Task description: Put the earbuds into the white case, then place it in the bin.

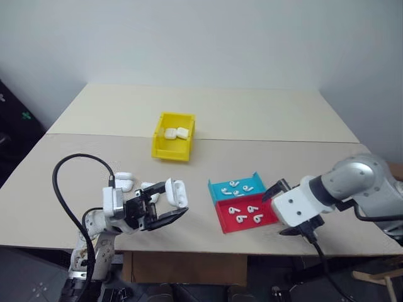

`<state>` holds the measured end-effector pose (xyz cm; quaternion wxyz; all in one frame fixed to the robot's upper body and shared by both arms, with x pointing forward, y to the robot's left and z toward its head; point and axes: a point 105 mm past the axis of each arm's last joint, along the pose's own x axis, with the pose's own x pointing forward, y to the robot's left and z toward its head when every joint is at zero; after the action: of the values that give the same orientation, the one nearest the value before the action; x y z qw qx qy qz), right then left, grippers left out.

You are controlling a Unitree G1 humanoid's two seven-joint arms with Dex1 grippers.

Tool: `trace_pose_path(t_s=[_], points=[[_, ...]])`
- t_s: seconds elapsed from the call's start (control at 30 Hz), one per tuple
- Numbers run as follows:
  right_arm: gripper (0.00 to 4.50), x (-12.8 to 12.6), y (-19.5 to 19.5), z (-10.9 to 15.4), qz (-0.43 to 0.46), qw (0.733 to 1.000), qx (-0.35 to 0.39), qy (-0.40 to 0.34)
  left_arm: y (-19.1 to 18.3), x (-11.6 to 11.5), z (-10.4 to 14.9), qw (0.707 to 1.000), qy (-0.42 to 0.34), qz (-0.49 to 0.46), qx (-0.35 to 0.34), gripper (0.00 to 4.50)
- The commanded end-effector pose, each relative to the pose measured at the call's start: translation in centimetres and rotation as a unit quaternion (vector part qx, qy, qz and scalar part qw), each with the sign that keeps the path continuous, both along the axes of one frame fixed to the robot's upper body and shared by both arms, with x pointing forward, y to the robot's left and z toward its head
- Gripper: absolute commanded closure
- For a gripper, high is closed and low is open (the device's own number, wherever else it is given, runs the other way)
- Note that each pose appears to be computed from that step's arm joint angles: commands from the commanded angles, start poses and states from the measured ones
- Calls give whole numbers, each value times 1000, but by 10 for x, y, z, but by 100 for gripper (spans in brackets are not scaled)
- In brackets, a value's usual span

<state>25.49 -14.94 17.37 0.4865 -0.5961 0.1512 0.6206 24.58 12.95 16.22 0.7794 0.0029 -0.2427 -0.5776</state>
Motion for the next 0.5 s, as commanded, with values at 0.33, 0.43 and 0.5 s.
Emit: trace_pose_path(t_s=[0.33,0.43,0.5], points=[[132,16,22,-10,70,997,-26,-13,11,-21,-4,1000,-19,2,10,172],[132,18,20,-17,79,996,-43,-14,9,-22,-1,1000,-22,6,10,172],[132,18,18,-20,86,995,-52,-13,9,-24,0,1000,-22,9,11,172]])
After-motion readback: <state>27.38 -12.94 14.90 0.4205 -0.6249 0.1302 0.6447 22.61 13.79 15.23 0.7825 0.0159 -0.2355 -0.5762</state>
